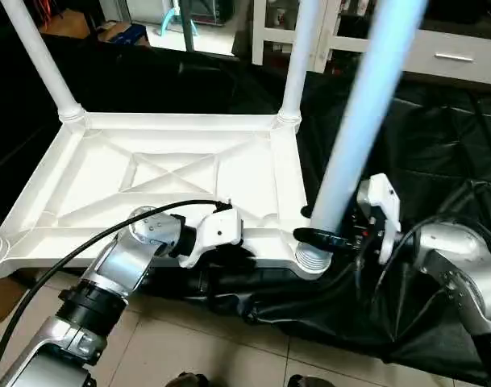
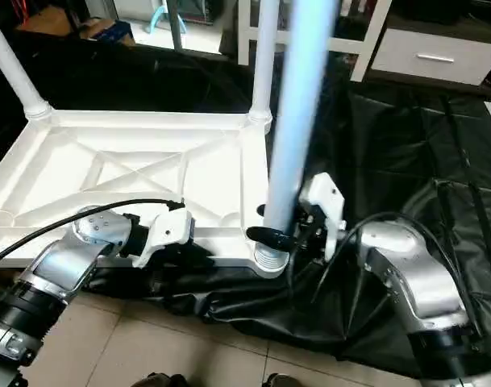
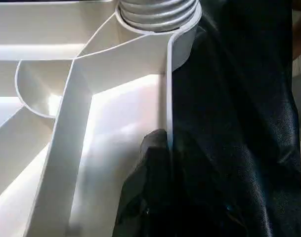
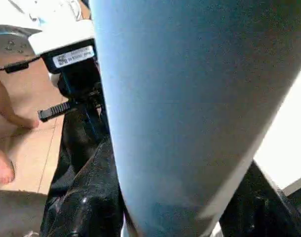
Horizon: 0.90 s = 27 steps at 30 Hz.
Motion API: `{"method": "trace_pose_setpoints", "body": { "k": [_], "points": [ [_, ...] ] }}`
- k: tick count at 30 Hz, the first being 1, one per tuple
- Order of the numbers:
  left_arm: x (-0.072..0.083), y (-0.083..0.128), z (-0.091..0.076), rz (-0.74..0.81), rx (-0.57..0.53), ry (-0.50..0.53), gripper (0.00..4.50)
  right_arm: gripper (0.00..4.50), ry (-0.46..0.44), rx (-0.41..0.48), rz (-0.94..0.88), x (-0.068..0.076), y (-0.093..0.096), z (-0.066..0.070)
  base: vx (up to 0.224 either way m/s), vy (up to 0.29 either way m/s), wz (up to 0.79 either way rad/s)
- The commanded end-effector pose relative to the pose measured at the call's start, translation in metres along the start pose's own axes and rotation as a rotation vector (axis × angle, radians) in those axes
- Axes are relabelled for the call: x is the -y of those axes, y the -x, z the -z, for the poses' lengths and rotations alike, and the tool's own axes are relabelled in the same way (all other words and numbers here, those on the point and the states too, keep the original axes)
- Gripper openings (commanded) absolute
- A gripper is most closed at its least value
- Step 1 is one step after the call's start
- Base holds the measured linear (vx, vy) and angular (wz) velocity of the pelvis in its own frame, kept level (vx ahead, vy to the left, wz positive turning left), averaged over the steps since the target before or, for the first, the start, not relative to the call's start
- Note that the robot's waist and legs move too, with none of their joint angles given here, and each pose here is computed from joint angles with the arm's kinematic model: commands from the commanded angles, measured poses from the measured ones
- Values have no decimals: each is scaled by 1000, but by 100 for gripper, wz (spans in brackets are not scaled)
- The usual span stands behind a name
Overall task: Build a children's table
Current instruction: Insert table leg to table base
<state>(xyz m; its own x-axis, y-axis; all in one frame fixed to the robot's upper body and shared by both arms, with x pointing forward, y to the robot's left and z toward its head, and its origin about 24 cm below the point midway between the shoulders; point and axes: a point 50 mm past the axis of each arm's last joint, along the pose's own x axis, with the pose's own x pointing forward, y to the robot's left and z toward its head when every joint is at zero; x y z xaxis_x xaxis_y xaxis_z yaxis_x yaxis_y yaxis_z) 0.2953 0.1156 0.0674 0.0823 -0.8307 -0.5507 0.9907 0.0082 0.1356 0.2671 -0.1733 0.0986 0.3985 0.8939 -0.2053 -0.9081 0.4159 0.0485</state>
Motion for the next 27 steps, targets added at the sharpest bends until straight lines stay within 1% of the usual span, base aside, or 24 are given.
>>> {"method": "trace_pose_setpoints", "body": {
  "k": [1, 2, 5, 10, 13, 18, 22, 23, 27],
  "points": [
    [10, -8, 19, 33, -38, 81, 0, 186, -99, -135, 22, -6, 9, 35, 0, 0, 0],
    [10, -8, 19, 33, -38, 81, 0, 186, -99, -135, 22, -6, 9, 35, 0, 0, 0],
    [10, -9, 18, 31, -36, 80, 0, 186, -77, -164, -2, -14, 9, 40, 0, 0, 0],
    [10, -9, 18, 30, -34, 81, 0, 186, -66, -176, -18, -18, 7, 42, 0, 0, 0],
    [11, -10, 18, 31, -34, 82, 0, 186, -61, -190, -42, -23, 4, 45, 0, 0, 0],
    [11, -9, 19, 24, -31, 84, 0, 186, -84, -210, -35, -25, 3, 50, 0, 0, 0],
    [11, -9, 20, 17, -27, 87, 0, 186, -88, -228, -23, -26, 4, 57, 0, 0, 0],
    [12, -8, 20, 12, -25, 90, 0, 186, -91, -231, -19, -28, 4, 60, 0, 0, 0],
    [13, -8, 20, -7, -14, 97, 0, 186, -89, -221, 31, -33, -1, 69, 0, 0, 0]
  ]
}}
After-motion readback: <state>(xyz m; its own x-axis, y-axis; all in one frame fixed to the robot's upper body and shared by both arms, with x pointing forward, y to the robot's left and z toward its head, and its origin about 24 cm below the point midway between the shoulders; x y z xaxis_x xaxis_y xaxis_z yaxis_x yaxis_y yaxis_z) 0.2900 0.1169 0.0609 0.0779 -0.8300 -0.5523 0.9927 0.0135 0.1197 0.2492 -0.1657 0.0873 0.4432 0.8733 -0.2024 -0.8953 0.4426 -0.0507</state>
